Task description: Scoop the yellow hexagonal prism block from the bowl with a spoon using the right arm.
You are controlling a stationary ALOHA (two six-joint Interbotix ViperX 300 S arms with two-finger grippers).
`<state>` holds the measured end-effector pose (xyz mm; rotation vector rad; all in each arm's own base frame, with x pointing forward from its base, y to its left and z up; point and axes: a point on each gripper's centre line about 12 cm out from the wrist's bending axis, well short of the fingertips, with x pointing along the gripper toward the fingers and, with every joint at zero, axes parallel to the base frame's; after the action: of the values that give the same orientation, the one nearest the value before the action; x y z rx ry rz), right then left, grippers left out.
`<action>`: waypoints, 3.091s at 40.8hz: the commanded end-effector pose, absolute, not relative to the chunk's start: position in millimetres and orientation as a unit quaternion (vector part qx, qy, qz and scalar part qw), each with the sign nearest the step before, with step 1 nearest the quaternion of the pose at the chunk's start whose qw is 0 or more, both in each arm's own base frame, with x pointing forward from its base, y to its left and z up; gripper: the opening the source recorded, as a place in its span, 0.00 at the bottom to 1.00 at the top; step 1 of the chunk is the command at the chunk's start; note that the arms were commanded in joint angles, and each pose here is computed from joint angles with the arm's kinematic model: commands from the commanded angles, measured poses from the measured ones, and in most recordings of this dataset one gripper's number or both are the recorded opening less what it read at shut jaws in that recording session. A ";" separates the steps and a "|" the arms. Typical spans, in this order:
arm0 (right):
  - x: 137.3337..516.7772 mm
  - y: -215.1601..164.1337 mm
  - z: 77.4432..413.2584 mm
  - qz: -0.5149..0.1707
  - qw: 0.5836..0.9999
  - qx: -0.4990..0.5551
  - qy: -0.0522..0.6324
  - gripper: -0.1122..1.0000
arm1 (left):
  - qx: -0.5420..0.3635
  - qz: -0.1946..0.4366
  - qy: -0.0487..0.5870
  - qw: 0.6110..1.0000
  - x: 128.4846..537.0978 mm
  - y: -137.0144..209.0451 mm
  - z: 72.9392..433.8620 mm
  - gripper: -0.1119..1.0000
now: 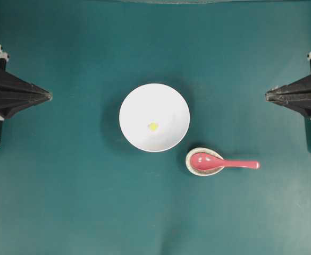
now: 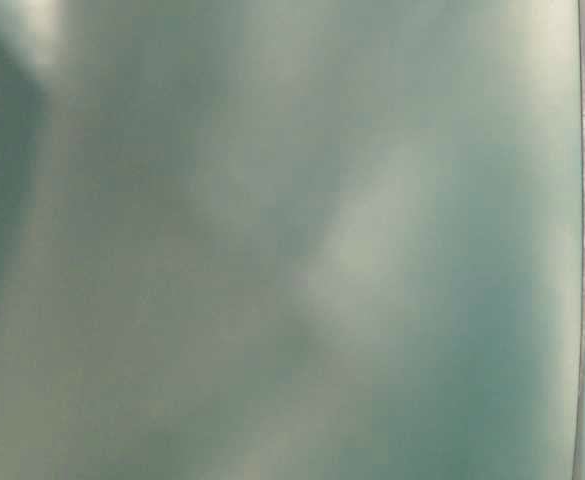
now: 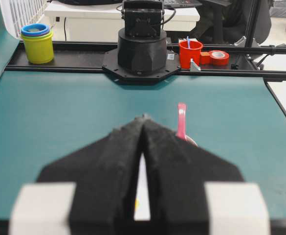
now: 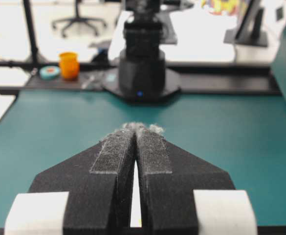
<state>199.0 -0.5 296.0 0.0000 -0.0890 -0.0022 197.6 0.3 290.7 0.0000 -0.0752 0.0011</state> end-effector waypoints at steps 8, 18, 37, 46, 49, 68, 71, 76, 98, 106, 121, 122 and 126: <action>205.5 -0.7 303.6 -0.002 1.000 0.003 -0.027 0.09 | 0.011 0.000 -0.054 0.998 200.7 0.1 306.8 0.09; 206.4 -1.0 306.6 -0.002 1.000 0.006 -0.027 0.09 | 0.011 0.000 -0.054 0.998 200.7 0.1 306.8 0.09; 206.2 -0.9 305.3 -0.003 1.000 0.012 -0.021 0.22 | 0.011 0.000 -0.051 0.999 200.8 0.1 305.9 0.09; 206.4 -1.1 302.9 -0.004 1.000 0.017 -0.007 0.49 | 0.016 -0.001 -0.052 0.999 200.5 -0.1 306.4 0.09; 206.8 -1.4 302.4 -0.004 1.000 0.017 -0.002 0.55 | 0.016 -0.001 -0.053 0.998 200.2 -0.1 306.7 0.09; 225.2 0.5 272.7 -0.002 0.999 0.023 0.042 0.57 | 0.015 -0.001 -0.069 0.998 194.5 -0.2 314.0 0.09; 230.2 1.4 267.9 0.000 0.999 0.024 0.045 0.57 | 0.016 0.000 -0.067 0.998 193.6 -0.1 314.5 0.09; 238.4 3.1 258.9 0.003 0.999 0.024 0.048 0.57 | 0.016 0.000 -0.070 0.997 192.0 -0.1 316.2 0.09; 253.6 17.7 196.7 0.009 0.997 0.058 0.052 0.57 | 0.016 0.000 -0.063 0.998 191.1 -0.1 315.1 0.09; 252.5 32.9 171.8 0.014 0.996 0.075 0.050 0.57 | 0.016 0.000 -0.056 0.998 191.3 0.0 313.4 0.09; 248.4 54.1 130.1 -0.011 0.994 0.085 0.065 0.57 | 0.016 0.000 -0.048 0.999 191.8 0.0 311.5 0.09; 247.5 56.7 128.1 -0.011 0.994 0.086 0.067 0.57 | 0.016 0.000 -0.048 0.999 192.0 0.0 311.2 0.09; 244.5 62.4 121.6 -0.012 0.993 0.092 0.076 0.57 | 0.016 0.000 -0.047 0.999 192.3 0.0 310.9 0.09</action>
<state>244.9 57.6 121.0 0.1745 0.1668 -0.0247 190.2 -0.2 300.4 0.0274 -0.0690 -0.0017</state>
